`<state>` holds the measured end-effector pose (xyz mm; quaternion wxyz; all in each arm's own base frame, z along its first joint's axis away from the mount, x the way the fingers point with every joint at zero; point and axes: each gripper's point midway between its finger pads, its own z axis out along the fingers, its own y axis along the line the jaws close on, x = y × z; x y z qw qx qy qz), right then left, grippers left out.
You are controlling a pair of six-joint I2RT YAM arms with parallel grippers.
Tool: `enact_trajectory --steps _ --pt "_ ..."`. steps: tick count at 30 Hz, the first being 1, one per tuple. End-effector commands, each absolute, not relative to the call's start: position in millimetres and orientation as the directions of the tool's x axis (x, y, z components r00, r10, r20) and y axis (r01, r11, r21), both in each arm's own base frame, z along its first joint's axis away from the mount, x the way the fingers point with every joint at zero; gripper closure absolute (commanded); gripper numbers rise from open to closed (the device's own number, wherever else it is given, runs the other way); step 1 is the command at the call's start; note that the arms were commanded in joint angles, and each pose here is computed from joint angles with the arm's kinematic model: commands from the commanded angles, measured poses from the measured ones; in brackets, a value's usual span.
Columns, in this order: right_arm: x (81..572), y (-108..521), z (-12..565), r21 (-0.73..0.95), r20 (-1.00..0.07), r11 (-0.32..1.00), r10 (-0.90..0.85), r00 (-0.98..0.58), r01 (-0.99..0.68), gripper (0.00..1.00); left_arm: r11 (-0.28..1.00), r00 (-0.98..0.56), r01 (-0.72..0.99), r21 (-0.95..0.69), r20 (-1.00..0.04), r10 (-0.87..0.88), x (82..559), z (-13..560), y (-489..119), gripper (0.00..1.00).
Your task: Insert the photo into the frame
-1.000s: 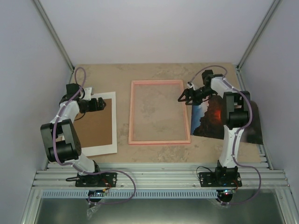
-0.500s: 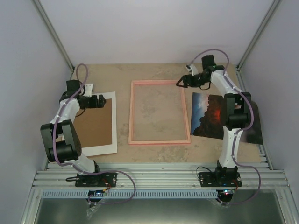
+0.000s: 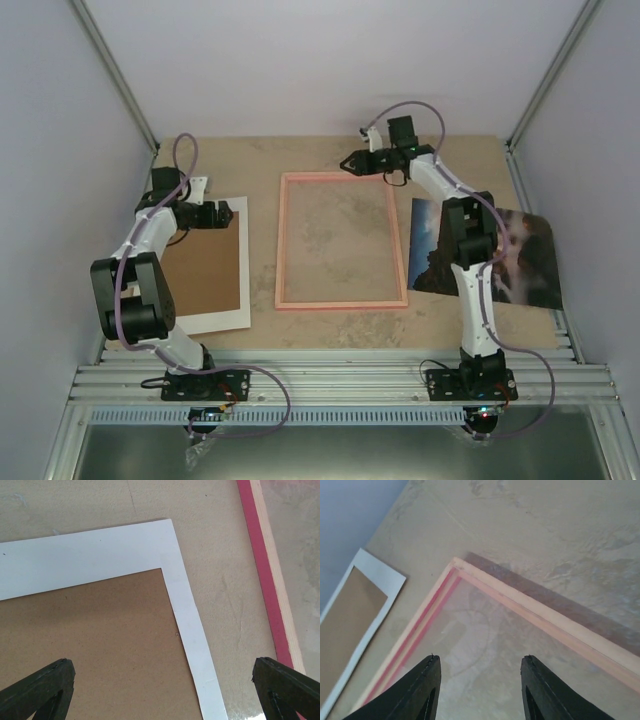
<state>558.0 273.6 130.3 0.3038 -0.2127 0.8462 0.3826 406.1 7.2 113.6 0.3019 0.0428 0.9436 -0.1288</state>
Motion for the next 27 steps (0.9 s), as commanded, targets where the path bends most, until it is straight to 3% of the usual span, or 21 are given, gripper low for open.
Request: enact_trajectory --steps 1,7,16,22,27 --pt "573 294 120 0.544 -0.684 0.611 -0.075 -0.726 -0.576 0.57 0.965 -0.81 0.154 -0.212 -0.586 0.001 414 113 7 0.01" --pt "574 299 79 0.57 -0.634 0.627 -0.077 -0.77 -0.531 0.64 0.965 -0.816 0.149 -0.216 -0.578 -0.004 414 108 8 0.01" --pt "558 286 19 0.57 -0.527 0.693 -0.104 -0.843 -0.442 0.67 0.965 -0.821 0.147 -0.216 -0.57 -0.003 413 103 8 0.0" --pt "545 287 36 0.57 -0.535 0.673 -0.131 -0.834 -0.471 0.68 0.965 -0.822 0.147 -0.219 -0.57 -0.004 412 102 8 0.01" --pt "552 296 71 0.545 -0.614 0.64 -0.136 -0.777 -0.543 0.67 0.962 -0.822 0.151 -0.228 -0.57 -0.006 413 102 6 0.01"
